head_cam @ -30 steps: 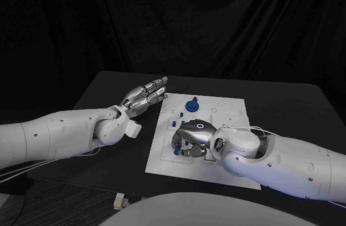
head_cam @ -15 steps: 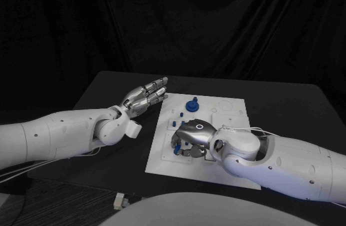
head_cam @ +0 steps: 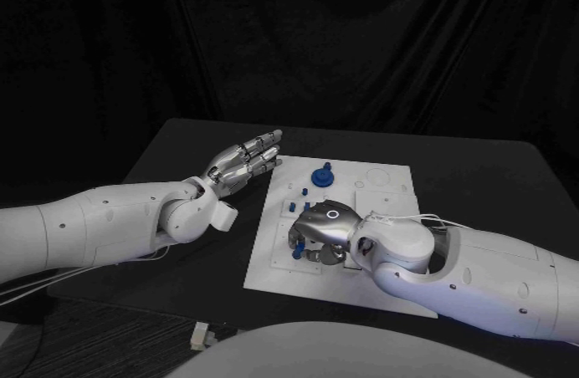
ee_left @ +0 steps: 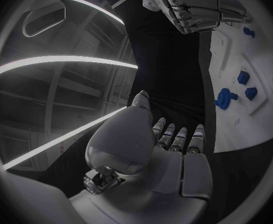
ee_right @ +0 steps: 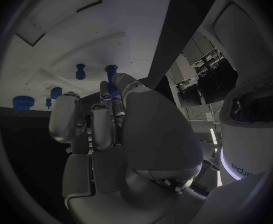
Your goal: Assemble the parts on the task board
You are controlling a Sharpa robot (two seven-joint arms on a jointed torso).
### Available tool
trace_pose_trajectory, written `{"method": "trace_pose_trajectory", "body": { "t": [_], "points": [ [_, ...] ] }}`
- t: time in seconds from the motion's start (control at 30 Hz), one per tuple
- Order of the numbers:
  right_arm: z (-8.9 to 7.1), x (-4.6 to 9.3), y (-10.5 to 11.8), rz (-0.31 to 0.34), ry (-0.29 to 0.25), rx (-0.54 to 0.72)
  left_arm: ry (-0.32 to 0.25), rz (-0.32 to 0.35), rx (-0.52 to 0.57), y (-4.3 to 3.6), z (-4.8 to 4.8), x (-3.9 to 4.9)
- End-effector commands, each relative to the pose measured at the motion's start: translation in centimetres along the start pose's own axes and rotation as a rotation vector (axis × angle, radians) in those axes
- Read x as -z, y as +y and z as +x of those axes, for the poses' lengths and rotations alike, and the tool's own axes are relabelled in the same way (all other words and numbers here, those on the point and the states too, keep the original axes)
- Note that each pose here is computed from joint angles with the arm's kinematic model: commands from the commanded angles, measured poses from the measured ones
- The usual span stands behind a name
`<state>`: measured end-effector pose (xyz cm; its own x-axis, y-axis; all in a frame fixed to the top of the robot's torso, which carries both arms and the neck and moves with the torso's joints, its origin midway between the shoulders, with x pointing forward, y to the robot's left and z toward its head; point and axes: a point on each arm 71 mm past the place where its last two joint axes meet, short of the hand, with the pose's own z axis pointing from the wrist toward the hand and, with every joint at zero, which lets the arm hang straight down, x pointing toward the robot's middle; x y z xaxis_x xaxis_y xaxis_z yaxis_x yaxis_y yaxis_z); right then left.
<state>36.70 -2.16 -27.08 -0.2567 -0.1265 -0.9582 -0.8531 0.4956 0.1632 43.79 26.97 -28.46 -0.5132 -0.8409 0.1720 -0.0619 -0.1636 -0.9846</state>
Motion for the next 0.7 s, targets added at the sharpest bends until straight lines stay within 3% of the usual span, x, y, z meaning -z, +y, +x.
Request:
{"method": "trace_pose_trajectory", "body": {
  "t": [0.03, 0.7],
  "points": [
    [0.19, -0.03, -0.02, 0.024, 0.020, 0.051, 0.009, 0.074, 0.016, -0.44, 0.18, -0.02],
    [0.26, -0.51, 0.27, 0.015, 0.036, 0.088, 0.009, 0.070, 0.019, -0.19, 0.20, 0.09]
  ]
}}
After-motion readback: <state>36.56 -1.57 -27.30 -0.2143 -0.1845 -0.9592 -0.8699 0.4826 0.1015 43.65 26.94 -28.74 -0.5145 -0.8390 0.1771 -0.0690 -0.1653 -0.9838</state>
